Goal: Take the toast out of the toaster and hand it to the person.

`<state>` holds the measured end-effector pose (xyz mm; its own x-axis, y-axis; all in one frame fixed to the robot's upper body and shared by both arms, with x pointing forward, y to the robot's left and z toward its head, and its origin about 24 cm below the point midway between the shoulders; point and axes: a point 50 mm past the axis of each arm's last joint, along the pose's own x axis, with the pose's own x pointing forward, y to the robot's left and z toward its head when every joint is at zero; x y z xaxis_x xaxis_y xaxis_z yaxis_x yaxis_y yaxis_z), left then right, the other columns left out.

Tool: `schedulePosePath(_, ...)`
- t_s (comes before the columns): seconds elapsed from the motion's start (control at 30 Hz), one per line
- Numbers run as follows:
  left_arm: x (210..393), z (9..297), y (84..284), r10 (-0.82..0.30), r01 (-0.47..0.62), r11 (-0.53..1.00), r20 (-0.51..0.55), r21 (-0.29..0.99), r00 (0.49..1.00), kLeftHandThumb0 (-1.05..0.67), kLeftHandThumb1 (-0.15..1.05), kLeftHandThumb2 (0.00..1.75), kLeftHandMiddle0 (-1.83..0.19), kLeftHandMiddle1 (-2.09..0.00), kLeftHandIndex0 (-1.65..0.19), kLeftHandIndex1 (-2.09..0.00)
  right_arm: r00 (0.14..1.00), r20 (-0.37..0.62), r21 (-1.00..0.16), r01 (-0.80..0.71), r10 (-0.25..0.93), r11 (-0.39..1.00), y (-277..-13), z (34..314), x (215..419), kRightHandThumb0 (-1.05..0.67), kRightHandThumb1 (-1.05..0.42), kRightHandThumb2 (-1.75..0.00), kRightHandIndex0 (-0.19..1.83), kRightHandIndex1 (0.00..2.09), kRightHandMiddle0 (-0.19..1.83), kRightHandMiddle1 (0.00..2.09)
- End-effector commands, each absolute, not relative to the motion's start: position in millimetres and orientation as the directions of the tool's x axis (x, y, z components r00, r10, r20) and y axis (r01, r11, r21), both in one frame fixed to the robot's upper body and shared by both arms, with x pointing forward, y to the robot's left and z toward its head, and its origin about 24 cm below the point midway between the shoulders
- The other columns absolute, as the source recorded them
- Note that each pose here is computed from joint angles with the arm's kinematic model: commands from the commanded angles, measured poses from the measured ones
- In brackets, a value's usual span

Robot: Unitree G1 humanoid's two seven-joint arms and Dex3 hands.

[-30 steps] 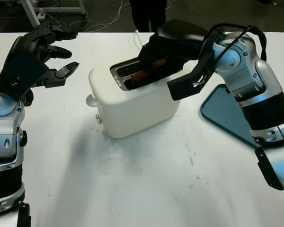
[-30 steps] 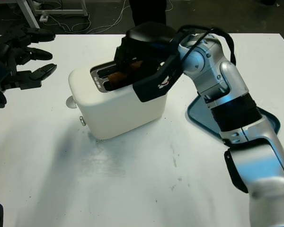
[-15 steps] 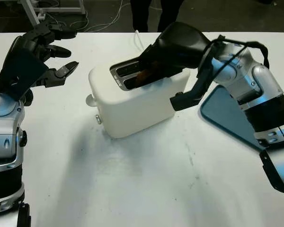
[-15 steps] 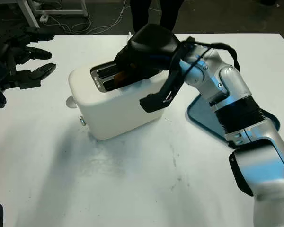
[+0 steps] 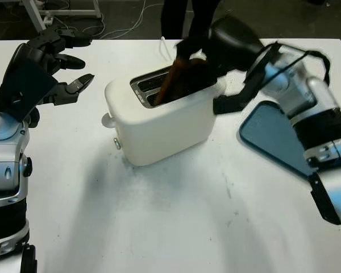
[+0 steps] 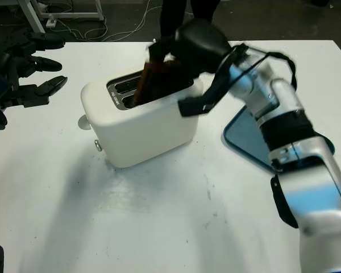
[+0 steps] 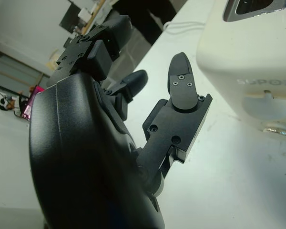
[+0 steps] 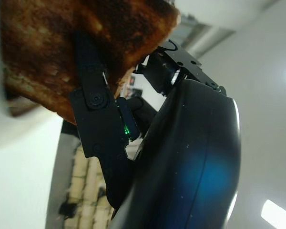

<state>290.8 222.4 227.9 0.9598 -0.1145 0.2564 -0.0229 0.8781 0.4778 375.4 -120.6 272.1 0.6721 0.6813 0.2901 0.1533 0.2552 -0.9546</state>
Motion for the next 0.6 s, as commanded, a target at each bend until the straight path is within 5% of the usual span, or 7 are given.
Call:
schedulePosePath(0.0,289.4,227,223.9,-0.114,-0.022,0.878,0.254,0.478,0.961,-0.11,0.63,0.59,-0.24,-1.00,-0.35,-0.63,0.684,0.333,-0.934,0.144,0.649,0.328,-128,289,379,-0.29,-0.92,-0.31,0.98,1.75,0.71,1.75)
schedulePosePath(0.3,289.9,227,223.8,-0.105,-0.033,0.880,0.262,0.474,0.959,-0.12,0.63,0.59,-0.24,-1.00,-0.34,-0.62,0.693,0.459,-0.850,0.159,0.556,0.503,-151,339,381,-0.39,-0.92,-0.32,1.04,1.75,0.76,1.75)
schedulePosePath(0.57,289.3,228,224.4,-0.103,-0.031,0.878,0.252,0.478,0.962,-0.14,0.65,0.57,-0.22,-0.98,-0.32,-0.60,0.794,0.465,-0.724,0.087,0.392,0.684,-179,339,398,-0.49,-0.92,-0.27,1.16,1.75,0.92,1.75)
